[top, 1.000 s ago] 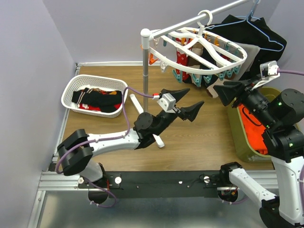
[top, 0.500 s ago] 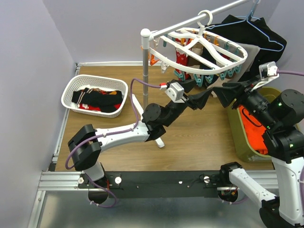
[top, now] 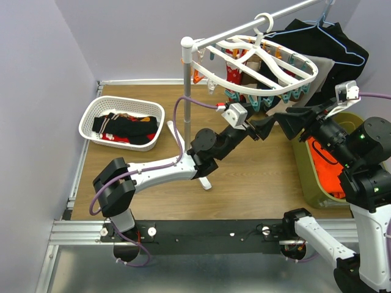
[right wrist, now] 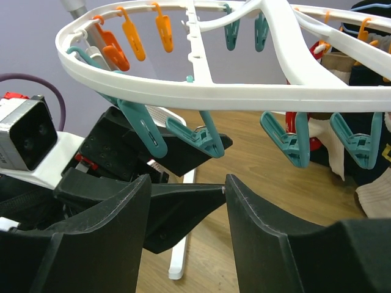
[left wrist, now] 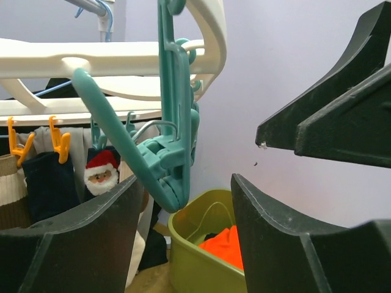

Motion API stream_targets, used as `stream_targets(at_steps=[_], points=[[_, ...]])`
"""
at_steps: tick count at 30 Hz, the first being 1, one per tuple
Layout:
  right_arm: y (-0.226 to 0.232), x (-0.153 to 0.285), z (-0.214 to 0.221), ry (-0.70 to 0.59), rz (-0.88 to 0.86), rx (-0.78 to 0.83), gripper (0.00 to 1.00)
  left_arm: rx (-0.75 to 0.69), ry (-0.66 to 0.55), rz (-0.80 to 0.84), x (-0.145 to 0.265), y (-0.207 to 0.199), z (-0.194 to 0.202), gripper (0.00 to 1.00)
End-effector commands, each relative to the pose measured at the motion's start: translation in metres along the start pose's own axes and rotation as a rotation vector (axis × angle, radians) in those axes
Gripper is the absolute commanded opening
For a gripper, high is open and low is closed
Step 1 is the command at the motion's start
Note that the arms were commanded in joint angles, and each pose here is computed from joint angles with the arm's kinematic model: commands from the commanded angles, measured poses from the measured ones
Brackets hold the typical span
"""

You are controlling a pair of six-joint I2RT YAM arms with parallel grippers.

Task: Clip the socks to the hanger
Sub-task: Open the clamp at the hanger.

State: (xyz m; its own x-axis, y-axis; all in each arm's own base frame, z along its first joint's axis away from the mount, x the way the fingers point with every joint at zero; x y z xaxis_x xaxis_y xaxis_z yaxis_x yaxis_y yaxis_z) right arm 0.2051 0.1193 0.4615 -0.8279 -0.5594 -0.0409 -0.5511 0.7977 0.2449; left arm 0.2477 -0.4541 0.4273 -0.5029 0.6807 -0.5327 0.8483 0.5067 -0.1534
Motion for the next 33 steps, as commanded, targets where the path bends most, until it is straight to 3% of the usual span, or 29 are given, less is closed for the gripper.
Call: stream_targets(at_steps=[1, 15, 22, 29, 33], points=[[0.01, 0.002, -0.007, -0.017, -0.039, -0.009, 0.6, -0.03, -0.037, -0.041, -0.011, 0.009, -0.007, 0.66], [0.011, -0.001, -0.007, -0.004, -0.052, -0.026, 0.6, -0.049, -0.08, -0.039, -0.016, 0.014, -0.018, 0.52], [0.011, -0.006, -0.007, -0.001, -0.057, -0.031, 0.61, -0.067, -0.087, -0.021, -0.016, 0.011, -0.02, 0.35], [0.006, -0.014, -0.014, -0.006, -0.041, -0.011, 0.61, -0.06, -0.052, -0.004, -0.014, 0.008, -0.02, 0.09], [0.005, -0.019, -0.018, -0.014, -0.043, -0.008, 0.64, -0.05, -0.013, -0.004, -0.015, 0.006, -0.019, 0.08]])
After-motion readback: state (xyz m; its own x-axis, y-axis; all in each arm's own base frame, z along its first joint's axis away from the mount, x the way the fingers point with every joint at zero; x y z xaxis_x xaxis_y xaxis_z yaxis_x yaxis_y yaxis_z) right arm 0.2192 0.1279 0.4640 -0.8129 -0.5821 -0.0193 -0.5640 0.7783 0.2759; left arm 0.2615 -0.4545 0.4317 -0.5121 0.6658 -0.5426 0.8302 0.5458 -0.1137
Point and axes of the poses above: each gripper's point midway between its finger pads, its own x axis back along the fingers, its own y axis along the line the jaws close on, z = x × y, the point moved 1 cm from there along x, back along the fingers
